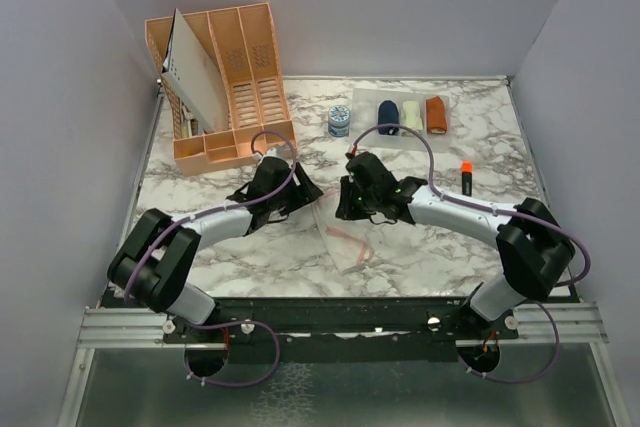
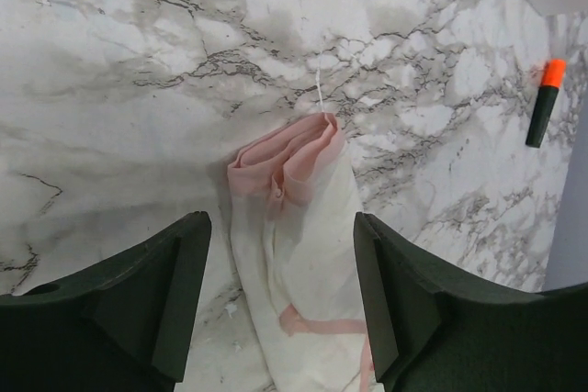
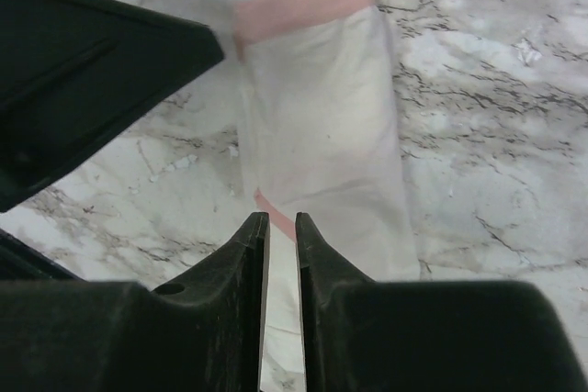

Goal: Roll the underwear
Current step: Fold the underwear at the center of the board.

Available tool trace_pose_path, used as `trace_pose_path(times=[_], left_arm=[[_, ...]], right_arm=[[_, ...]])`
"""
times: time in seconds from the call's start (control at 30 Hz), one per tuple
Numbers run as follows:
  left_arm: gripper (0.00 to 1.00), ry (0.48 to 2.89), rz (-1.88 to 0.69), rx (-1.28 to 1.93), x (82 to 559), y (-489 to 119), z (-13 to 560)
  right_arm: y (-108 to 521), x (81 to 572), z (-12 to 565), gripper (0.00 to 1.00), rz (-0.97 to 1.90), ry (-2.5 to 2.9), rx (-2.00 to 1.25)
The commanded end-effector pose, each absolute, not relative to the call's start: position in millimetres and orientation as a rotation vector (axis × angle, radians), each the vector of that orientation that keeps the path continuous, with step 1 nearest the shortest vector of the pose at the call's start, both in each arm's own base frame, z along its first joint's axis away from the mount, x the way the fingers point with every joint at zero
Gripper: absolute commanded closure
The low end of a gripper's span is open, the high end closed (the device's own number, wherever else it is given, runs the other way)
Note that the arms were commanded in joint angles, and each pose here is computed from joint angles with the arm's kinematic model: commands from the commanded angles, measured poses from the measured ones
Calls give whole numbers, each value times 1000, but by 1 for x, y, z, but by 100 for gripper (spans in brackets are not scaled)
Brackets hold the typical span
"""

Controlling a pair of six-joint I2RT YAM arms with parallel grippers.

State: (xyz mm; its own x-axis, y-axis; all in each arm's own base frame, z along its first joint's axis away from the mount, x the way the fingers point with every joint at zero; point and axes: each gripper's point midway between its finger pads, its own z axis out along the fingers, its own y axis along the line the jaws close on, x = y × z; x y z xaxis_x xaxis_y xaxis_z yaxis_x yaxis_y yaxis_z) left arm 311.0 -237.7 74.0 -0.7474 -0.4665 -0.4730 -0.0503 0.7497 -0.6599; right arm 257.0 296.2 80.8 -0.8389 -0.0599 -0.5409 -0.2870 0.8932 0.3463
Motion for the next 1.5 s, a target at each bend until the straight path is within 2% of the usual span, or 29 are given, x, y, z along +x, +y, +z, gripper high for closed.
trace_pose_path(times=[0.0, 0.37, 0.47, 0.63, 0.73, 0.87, 0.97, 1.07, 1.23, 1.33, 1.47], left_arm=[[31, 2336, -850, -338, 314, -246, 67], [36, 2403, -914, -315, 313, -262, 42], [42, 2435, -852, -337, 313, -255, 31], [61, 2499, -686, -365, 309, -235, 12], [68, 2524, -641, -358, 306, -230, 2], [76, 2553, -617, -352, 304, -229, -10], [80, 2566, -595, -354, 304, -227, -15], [83, 2571, -593, -356, 303, -227, -16], [85, 2569, -590, -353, 304, -226, -15], [87, 2567, -593, -345, 304, -227, -14], [88, 2565, -607, -341, 303, -228, -12]], right_arm=[[313, 260, 79, 80, 664, 2498, -303], [315, 261, 59, 83, 630, 2545, -402], [314, 260, 56, 84, 623, 2549, -398], [317, 250, 42, 83, 660, 2588, -466], [316, 240, 22, 84, 676, 2625, -540], [305, 220, -1, 97, 667, 2702, -634], [298, 204, -11, 99, 689, 2745, -661], [296, 199, -4, 99, 713, 2734, -659], [313, 211, 59, 89, 851, 2545, -620], [302, 222, 85, 87, 778, 2481, -535], [272, 225, 77, 86, 594, 2528, -434]])
